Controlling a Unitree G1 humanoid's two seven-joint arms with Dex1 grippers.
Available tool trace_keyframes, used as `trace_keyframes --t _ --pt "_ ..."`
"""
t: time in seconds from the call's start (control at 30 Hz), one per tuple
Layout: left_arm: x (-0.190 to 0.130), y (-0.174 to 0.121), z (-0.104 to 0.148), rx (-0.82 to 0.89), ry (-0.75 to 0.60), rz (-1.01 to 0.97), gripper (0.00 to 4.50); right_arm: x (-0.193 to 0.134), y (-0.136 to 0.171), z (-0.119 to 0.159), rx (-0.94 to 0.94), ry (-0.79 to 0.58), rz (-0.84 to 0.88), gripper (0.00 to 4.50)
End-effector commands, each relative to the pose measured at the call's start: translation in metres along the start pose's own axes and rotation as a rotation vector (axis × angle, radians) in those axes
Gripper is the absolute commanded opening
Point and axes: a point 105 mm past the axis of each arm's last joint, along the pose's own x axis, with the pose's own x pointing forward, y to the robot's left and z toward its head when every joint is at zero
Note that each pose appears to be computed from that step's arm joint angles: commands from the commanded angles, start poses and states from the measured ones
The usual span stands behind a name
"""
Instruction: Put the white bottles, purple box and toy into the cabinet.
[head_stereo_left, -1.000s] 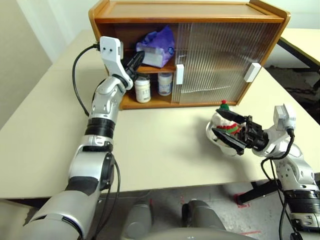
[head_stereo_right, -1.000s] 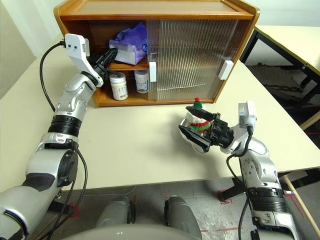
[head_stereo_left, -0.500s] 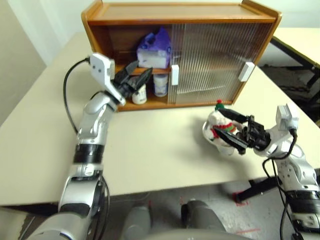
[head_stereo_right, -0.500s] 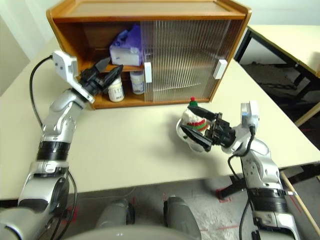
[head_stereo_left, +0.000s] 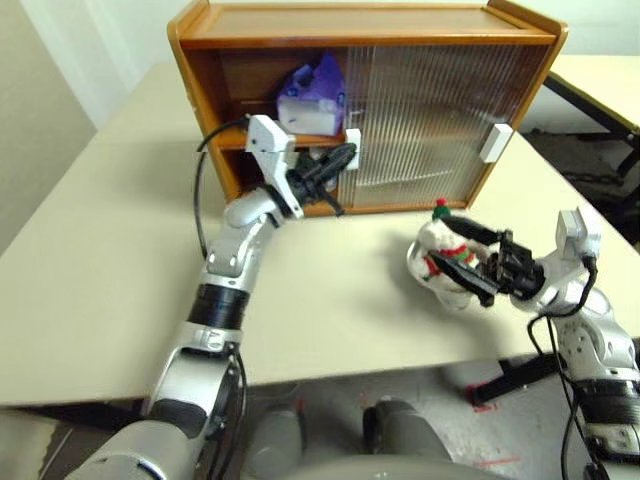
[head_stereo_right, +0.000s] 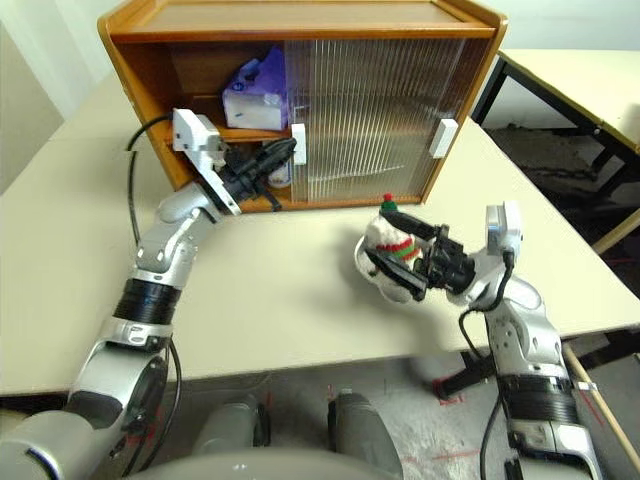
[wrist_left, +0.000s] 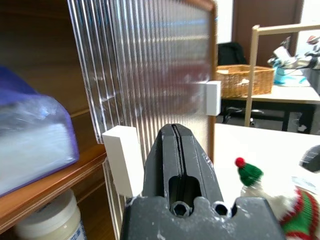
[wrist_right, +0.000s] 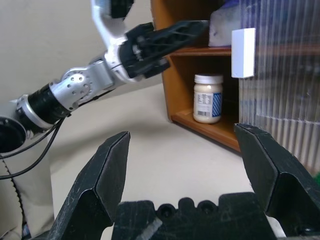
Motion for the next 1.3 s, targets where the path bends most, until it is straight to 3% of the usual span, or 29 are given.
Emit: trace_keyframes --t 0.03,0.33,0.57,1.3 --pt "0.015 -0.006 -0.011 0.016 0.036 -0.019 0.05 -0.004 -0.002 0.002 -0.021 0.000 -0.018 4.50" --pt "0.043 -0.002 -0.027 0.120 0.140 0.028 0.05 -0.008 0.000 0.003 -0.026 0.004 -0.030 4.50" --pt "0.041 0.012 -0.025 0.149 0.137 0.130 0.05 -0.007 0.001 0.003 -0.025 0.006 -0.030 4.50" --pt "-0.010 0.044 -0.025 0.176 0.179 0.291 0.05 -0.004 0.000 0.001 -0.016 0.010 -0.008 4.50"
